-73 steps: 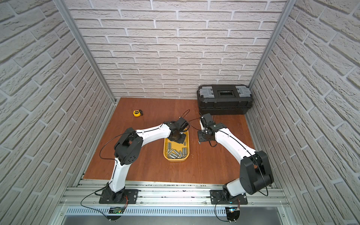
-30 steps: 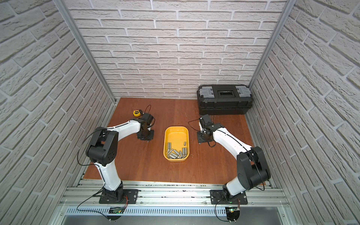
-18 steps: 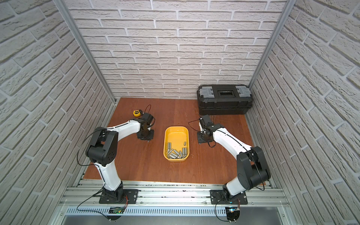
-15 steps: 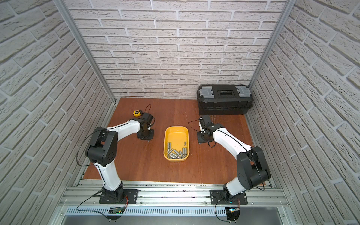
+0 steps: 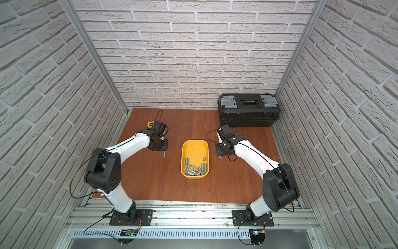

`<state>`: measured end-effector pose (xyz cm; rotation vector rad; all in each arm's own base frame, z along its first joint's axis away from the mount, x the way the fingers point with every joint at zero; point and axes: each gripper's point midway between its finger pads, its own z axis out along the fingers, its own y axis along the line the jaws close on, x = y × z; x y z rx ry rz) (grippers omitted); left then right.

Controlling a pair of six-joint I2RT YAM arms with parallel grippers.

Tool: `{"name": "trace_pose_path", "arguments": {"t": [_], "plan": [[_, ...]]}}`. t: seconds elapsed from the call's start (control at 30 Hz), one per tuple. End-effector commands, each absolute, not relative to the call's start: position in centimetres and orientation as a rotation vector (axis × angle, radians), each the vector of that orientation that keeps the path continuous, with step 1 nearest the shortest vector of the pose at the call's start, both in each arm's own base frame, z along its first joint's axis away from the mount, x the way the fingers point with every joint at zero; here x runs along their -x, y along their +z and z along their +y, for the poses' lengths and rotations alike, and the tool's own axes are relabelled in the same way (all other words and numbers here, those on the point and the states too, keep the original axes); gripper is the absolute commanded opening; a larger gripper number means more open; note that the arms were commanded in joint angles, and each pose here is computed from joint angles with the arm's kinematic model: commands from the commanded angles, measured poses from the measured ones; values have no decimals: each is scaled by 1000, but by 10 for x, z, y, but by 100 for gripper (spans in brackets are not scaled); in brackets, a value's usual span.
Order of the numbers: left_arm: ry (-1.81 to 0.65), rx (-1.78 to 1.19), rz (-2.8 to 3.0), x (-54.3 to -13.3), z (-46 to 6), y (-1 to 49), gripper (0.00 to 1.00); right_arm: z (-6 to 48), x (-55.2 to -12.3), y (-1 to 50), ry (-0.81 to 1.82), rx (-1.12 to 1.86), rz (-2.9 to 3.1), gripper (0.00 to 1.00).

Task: Take out the socket from the storage box
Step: Place the socket head at the center of the board, then pick up the socket head from the storage box.

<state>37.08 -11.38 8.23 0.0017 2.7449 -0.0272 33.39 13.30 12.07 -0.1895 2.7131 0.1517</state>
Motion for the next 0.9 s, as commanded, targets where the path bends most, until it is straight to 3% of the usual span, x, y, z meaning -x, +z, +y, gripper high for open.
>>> {"name": "trace_pose_path", "arguments": {"t": [0.0,0.23,0.47,0.87], "plan": [[-41,84,2694,-362,-110,93,33,156,-340,145,191,226,2639,47],[-32,100,2624,-339,-110,115,39,219,-336,147,280,379,2601,47],[-60,167,2531,-330,-104,132,55,261,-332,128,342,433,2623,47],[-42,176,2535,-334,-106,123,59,301,-334,81,365,476,2711,45]]}}
